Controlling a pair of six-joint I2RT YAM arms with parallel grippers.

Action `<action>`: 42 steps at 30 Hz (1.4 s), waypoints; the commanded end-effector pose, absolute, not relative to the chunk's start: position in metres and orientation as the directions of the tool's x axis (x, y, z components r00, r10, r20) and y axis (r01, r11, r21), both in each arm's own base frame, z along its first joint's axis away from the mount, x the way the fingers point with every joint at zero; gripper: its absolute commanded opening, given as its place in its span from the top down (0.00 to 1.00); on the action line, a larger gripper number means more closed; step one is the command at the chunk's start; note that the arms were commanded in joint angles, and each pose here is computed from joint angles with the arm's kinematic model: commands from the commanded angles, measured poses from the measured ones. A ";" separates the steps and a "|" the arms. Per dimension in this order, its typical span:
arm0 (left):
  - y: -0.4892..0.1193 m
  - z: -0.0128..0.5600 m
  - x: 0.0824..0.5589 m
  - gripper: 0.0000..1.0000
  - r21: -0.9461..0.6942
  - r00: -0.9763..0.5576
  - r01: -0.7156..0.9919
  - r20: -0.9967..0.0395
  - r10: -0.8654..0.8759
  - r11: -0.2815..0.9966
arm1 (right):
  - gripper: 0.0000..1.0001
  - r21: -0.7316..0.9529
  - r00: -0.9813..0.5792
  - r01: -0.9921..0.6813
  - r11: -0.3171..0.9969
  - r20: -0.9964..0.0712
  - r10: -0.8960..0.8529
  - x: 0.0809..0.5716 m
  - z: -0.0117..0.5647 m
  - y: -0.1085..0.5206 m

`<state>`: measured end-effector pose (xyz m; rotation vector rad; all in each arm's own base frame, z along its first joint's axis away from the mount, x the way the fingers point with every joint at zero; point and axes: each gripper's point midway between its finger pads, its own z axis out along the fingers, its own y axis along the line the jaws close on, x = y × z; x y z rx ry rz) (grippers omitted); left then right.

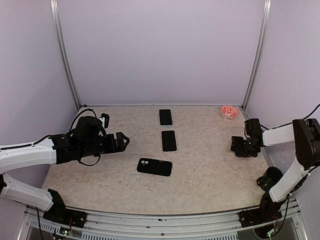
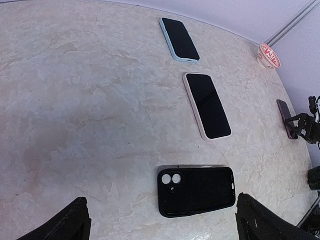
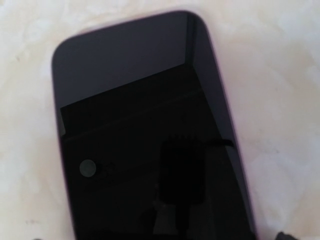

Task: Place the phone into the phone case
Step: Move the phone to the center of the board.

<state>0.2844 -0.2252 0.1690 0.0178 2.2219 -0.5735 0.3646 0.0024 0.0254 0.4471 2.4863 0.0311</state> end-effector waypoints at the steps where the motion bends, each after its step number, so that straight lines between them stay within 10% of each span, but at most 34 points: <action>1: -0.225 0.166 0.288 0.01 -0.399 -0.657 0.197 -0.732 -0.182 0.896 | 0.02 0.114 -0.788 0.306 0.945 -0.526 0.319 0.360 0.015 0.001; 11: -0.225 0.161 0.286 0.01 -0.402 -0.662 0.195 -0.727 -0.182 0.895 | 0.09 0.187 -0.825 0.236 0.954 -0.480 0.298 0.349 0.002 0.029; 14: -0.225 0.161 0.287 0.01 -0.403 -0.663 0.194 -0.726 -0.184 0.894 | 0.28 0.118 -0.850 0.244 0.963 -0.452 0.271 0.348 -0.009 0.027; 21: -0.226 0.157 0.285 0.01 -0.419 -0.665 0.197 -0.722 -0.193 0.887 | 0.11 0.027 -0.864 0.250 0.968 -0.445 0.235 0.355 -0.008 0.020; 42: -0.222 0.152 0.284 0.01 -0.400 -0.659 0.198 -0.730 -0.181 0.895 | 0.25 0.022 -0.906 0.147 0.989 -0.399 0.143 0.354 -0.016 0.058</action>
